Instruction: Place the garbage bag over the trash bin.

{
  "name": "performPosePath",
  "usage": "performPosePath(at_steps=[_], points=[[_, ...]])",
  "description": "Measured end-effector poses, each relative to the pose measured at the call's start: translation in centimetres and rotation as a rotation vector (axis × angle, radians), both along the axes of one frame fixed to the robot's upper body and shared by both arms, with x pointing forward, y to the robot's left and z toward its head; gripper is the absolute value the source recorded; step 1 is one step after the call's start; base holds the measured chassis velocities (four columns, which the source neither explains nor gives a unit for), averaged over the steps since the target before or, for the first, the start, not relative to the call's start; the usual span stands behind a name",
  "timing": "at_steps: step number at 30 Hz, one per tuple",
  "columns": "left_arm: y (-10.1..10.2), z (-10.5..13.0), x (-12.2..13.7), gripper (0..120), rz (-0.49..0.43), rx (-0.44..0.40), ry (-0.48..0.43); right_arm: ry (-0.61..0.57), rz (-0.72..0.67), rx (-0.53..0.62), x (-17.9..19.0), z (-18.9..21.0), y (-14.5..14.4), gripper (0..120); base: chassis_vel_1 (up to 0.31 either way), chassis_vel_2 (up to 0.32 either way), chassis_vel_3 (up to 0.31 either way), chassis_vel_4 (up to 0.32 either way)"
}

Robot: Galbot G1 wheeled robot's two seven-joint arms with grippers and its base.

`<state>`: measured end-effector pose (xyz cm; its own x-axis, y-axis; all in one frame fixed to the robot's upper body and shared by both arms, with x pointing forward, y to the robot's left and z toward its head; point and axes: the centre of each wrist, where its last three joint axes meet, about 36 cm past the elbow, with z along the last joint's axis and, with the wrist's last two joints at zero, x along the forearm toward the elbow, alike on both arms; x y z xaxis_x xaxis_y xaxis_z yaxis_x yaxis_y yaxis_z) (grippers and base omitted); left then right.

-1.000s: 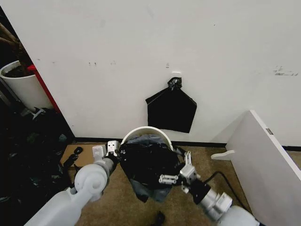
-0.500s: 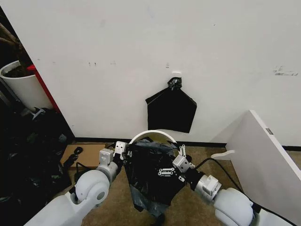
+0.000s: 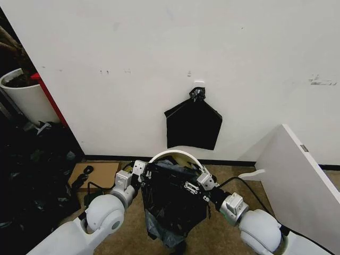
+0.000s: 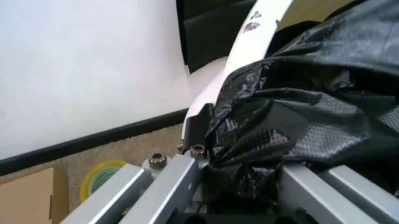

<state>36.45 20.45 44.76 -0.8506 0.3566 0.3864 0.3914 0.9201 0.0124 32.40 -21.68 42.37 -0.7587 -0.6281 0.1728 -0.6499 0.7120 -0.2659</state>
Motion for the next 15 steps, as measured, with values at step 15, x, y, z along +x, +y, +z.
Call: performPosePath(at_steps=[15], points=[[0.13,-0.42,-0.07,1,-0.006,0.021,-0.015,-0.046,0.013,0.024,0.07,-0.46,-0.05,0,0.0,0.0,0.0,0.0]])
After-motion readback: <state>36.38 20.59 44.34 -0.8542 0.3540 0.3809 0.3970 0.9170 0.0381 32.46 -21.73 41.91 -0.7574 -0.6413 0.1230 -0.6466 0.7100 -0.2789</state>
